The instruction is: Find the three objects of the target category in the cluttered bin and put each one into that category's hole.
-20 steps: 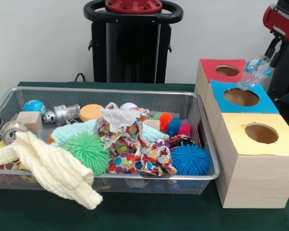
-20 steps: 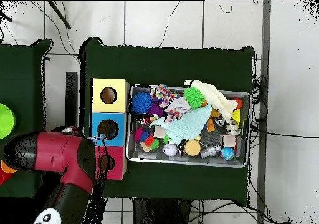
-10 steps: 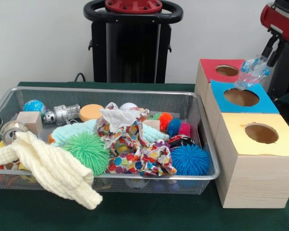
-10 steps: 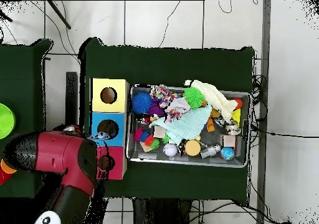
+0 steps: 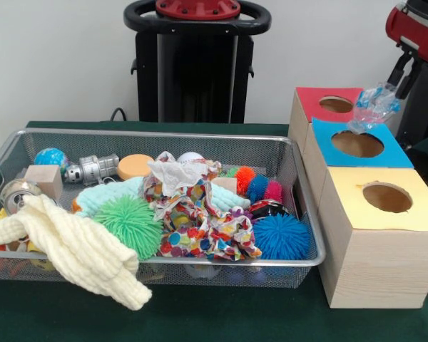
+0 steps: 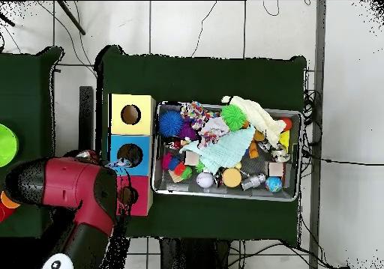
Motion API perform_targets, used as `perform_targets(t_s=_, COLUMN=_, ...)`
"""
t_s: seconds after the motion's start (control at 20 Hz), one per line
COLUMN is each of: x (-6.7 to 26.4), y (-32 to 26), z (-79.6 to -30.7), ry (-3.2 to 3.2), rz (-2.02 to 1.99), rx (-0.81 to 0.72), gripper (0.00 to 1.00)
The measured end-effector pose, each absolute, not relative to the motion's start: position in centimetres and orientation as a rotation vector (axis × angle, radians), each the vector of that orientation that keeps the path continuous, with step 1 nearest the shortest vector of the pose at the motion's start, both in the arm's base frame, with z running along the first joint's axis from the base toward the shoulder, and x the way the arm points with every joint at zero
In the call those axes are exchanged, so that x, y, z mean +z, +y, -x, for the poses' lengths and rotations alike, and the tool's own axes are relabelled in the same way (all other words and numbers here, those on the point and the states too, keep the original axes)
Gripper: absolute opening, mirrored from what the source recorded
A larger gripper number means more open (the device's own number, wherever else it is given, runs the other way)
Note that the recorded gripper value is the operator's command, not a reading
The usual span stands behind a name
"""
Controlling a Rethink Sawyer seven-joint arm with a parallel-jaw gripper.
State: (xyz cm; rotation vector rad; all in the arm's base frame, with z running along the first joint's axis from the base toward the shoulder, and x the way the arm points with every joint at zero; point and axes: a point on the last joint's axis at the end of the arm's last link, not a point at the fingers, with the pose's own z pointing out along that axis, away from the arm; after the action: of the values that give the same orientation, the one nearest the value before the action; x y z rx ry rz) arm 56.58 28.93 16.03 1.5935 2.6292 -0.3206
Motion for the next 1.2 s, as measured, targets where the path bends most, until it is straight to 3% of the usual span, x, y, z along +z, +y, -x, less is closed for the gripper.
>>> perform_targets(t_s=1.2, x=16.0, y=26.7, z=-59.3, ry=2.518, rz=-1.561, rx=-0.227, gripper=0.0)
